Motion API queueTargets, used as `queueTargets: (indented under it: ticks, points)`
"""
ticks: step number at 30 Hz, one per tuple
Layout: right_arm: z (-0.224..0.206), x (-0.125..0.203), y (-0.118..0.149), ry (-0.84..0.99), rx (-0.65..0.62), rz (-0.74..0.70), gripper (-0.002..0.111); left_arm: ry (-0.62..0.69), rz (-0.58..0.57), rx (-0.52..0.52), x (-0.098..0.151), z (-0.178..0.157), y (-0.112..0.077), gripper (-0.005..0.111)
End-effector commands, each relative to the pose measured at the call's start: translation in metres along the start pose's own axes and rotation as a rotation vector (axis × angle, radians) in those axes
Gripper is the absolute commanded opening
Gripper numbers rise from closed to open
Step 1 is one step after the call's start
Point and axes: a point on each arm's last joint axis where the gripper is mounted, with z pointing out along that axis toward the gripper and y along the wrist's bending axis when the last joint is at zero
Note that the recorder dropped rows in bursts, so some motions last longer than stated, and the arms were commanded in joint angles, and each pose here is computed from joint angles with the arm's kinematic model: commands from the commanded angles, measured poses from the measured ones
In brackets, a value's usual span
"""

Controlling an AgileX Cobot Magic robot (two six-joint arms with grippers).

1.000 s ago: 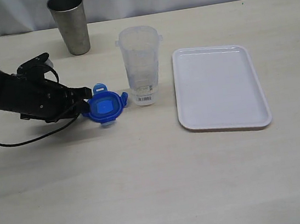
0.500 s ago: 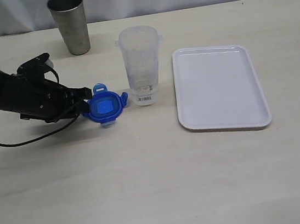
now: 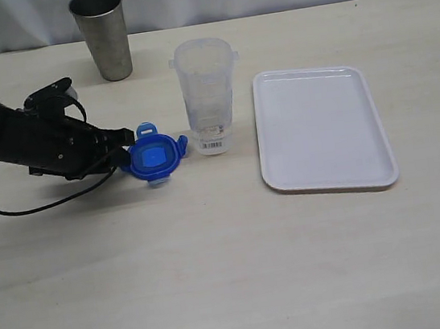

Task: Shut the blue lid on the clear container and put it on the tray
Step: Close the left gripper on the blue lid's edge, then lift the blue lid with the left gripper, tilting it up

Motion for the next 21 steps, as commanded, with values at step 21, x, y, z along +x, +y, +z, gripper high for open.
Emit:
queueTargets:
  ticks: [21]
  points:
    - [0.000,0.001,-0.001,-0.004,0.008,-0.012,0.004,0.036,-0.010,0.005,0.005,0.010,0.003,0.012]
